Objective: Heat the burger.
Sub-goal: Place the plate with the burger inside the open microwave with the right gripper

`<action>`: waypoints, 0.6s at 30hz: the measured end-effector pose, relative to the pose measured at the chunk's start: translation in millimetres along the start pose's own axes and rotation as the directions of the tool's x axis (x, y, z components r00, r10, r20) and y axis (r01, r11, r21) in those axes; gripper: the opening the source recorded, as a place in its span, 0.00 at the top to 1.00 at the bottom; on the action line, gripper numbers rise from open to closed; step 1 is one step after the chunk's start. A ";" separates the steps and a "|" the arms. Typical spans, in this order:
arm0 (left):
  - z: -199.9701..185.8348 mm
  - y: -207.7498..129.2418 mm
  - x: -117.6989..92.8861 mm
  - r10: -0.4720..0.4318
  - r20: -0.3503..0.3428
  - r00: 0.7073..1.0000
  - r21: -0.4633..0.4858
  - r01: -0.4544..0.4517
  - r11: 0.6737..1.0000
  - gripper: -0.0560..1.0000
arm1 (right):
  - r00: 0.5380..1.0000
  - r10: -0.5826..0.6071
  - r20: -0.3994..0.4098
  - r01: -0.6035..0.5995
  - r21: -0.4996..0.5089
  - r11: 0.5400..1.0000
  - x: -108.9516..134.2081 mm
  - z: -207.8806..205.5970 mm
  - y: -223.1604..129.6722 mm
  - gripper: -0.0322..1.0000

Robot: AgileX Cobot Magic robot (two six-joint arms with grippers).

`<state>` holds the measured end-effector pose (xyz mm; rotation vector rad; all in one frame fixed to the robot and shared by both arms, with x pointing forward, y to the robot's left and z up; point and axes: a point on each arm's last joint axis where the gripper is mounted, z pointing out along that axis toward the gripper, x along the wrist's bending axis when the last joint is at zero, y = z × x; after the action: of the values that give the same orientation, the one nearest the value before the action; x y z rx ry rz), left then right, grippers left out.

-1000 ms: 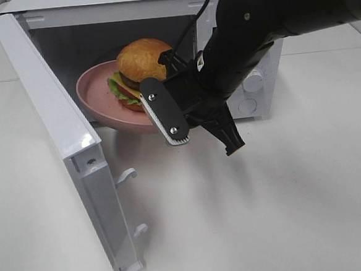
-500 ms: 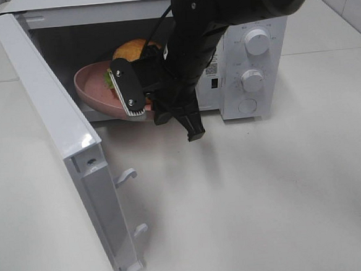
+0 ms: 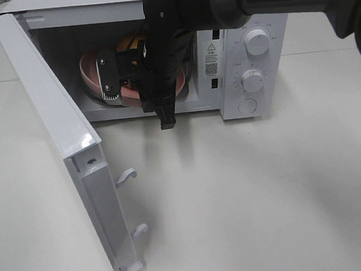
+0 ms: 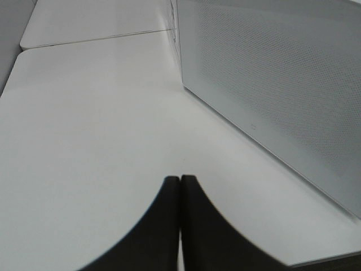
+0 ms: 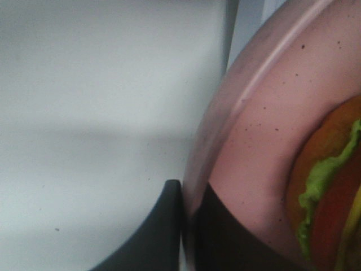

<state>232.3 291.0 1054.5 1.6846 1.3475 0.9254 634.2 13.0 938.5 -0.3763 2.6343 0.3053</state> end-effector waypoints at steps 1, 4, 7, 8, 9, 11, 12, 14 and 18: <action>0.0 0.0 0.0 0.000 0.000 1.000 0.000 0.000 1.000 0.95 | 1.000 0.009 0.008 -0.009 0.000 1.000 -3.0 1.1 -0.5 0.96; 0.0 0.0 0.0 0.000 0.000 1.000 0.000 0.000 1.000 0.95 | 1.000 0.014 0.019 -0.014 0.005 1.000 -8.0 6.2 -1.8 0.96; 0.0 0.0 0.0 0.000 0.000 1.000 0.000 0.000 1.000 0.95 | 1.000 0.018 0.019 -0.018 0.016 1.000 -8.2 7.8 -3.1 0.96; 0.0 0.0 0.0 0.000 0.000 1.000 0.000 0.000 1.000 0.95 | 1.000 0.018 0.019 -0.018 0.016 1.000 -8.2 7.8 -3.1 0.96; 0.0 0.0 0.0 0.000 0.000 1.000 0.000 0.000 1.000 0.95 | 0.999 0.034 0.021 -0.034 0.017 0.999 -8.4 7.8 -3.2 0.96; 0.0 0.0 0.0 0.000 0.000 1.000 0.000 0.000 1.000 0.95 | 0.999 0.046 0.023 -0.046 0.017 0.999 -8.5 7.8 -3.2 0.96; 0.0 0.0 0.0 0.000 0.000 1.000 0.000 0.000 1.000 0.95 | 0.997 0.072 0.028 -0.072 0.014 0.997 -9.0 7.8 -3.0 0.95; 0.0 0.0 0.0 0.000 0.000 1.000 0.000 0.000 1.000 0.95 | 0.995 0.092 0.033 -0.093 0.011 0.996 -9.6 7.6 -2.9 0.92; 0.0 0.0 0.0 0.000 0.000 1.000 0.000 0.000 1.000 0.95 | 0.992 0.124 0.035 -0.124 0.009 0.992 -9.9 7.4 -2.7 0.86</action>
<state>232.3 291.0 1054.5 1.6846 1.3475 0.9254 646.5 14.5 936.4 -0.2017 2.6290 0.3339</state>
